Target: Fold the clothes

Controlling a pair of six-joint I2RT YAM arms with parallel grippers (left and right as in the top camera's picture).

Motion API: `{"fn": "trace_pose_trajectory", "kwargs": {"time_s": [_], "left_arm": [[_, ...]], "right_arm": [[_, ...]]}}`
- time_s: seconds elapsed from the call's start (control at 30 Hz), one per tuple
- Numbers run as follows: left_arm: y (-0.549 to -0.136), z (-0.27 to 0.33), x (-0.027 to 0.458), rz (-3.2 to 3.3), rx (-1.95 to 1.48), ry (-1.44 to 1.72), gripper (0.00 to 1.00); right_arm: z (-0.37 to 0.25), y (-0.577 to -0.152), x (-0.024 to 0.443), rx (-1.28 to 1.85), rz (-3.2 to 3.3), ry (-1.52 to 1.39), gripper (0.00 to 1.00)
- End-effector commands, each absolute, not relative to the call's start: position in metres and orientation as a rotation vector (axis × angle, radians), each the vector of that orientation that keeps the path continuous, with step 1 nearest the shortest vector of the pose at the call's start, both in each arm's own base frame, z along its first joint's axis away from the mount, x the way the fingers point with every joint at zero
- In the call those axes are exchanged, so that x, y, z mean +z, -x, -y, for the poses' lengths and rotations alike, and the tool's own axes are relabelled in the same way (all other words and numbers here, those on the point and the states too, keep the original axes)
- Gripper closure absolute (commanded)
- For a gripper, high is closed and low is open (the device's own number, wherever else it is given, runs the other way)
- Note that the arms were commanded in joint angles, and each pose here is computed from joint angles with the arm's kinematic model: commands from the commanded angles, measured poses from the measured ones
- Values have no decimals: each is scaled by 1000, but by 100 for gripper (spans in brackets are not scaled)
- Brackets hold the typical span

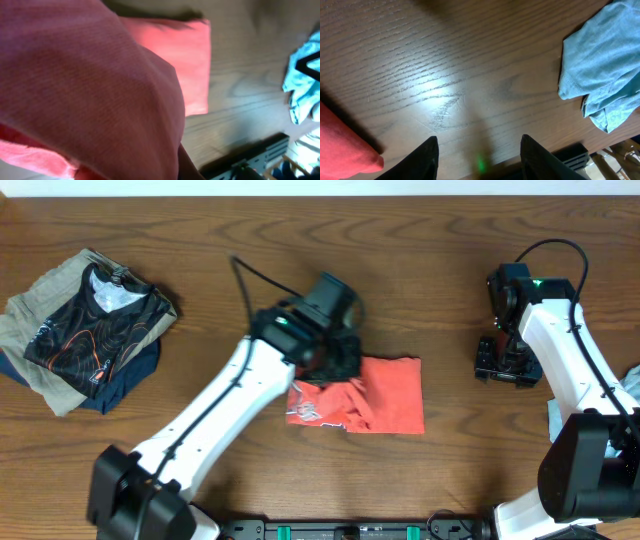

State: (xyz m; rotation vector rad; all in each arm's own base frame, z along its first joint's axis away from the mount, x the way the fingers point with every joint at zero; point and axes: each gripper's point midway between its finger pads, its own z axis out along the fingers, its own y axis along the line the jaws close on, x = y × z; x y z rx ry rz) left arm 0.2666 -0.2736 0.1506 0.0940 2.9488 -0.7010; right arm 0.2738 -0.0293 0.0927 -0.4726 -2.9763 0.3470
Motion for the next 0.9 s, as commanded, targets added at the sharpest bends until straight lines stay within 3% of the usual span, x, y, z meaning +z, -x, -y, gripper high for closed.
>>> {"fn": "trace_pose_trajectory", "kwargs": {"time_s": [0.0,0.23,0.27,0.33,0.5,0.7,0.87], "left_arm": [[-263,297,142,-2972,-745,-65,94],[-267,328,121,-2958,-774,-132,93],[-267,330,119,-2955,-779,-134,88],[-268,336,121,-2939,-811,-151,67],[-273,344,144,-2851,-976,-288,65],[-294,275,167,-2834,-846,-208,64],[-309,187,165,-2897,-571,98,64]], "right_arm": [[32,-273,97,348,2990,462,49],[31,-273,97,337,2991,458,49],[31,-273,97,337,2991,458,49],[31,-273,97,336,2991,458,49],[29,-274,96,320,2995,460,48],[5,-278,93,105,3019,330,46],[-78,-285,103,-567,3015,-130,46]]}}
